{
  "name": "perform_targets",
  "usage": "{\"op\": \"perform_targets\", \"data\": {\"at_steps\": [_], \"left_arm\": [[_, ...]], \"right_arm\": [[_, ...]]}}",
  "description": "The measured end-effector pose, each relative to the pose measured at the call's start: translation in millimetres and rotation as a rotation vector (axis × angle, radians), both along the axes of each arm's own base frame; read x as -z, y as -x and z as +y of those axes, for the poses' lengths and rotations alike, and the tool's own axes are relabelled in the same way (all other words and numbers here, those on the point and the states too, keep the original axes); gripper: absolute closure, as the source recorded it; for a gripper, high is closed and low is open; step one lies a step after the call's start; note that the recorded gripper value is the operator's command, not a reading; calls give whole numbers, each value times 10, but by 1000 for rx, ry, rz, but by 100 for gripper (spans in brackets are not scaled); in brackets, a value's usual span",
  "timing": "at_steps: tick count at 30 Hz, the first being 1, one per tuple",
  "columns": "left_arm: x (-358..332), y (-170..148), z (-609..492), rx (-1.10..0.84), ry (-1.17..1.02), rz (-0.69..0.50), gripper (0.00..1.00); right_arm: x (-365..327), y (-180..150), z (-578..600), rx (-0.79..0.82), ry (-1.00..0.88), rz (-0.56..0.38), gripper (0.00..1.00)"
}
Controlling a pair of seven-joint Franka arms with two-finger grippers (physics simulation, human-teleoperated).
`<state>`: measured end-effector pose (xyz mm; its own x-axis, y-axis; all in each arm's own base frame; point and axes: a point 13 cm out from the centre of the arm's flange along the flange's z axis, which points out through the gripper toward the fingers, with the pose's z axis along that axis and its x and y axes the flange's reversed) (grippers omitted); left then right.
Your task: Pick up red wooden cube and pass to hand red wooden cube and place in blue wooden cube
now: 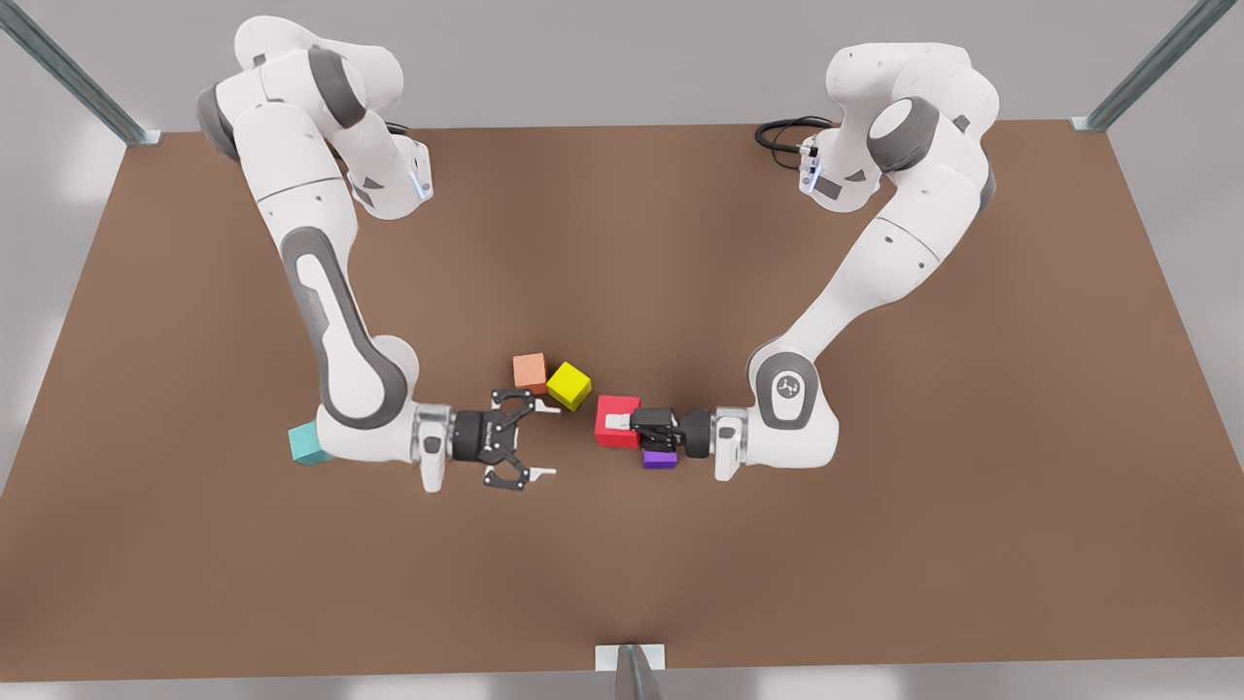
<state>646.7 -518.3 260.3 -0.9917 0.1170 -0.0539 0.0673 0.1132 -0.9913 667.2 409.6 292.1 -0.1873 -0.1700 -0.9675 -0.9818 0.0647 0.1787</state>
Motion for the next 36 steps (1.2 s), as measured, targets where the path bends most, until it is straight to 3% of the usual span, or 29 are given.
{"op": "perform_targets", "data": {"at_steps": [11,36], "left_arm": [[-12,2,-6,-5,-1,40,34],[3,-8,-39,-11,0,75,34]], "right_arm": [[141,281,291,-43,2,-84,0],[306,462,714,-65,-9,-159,0]]}}
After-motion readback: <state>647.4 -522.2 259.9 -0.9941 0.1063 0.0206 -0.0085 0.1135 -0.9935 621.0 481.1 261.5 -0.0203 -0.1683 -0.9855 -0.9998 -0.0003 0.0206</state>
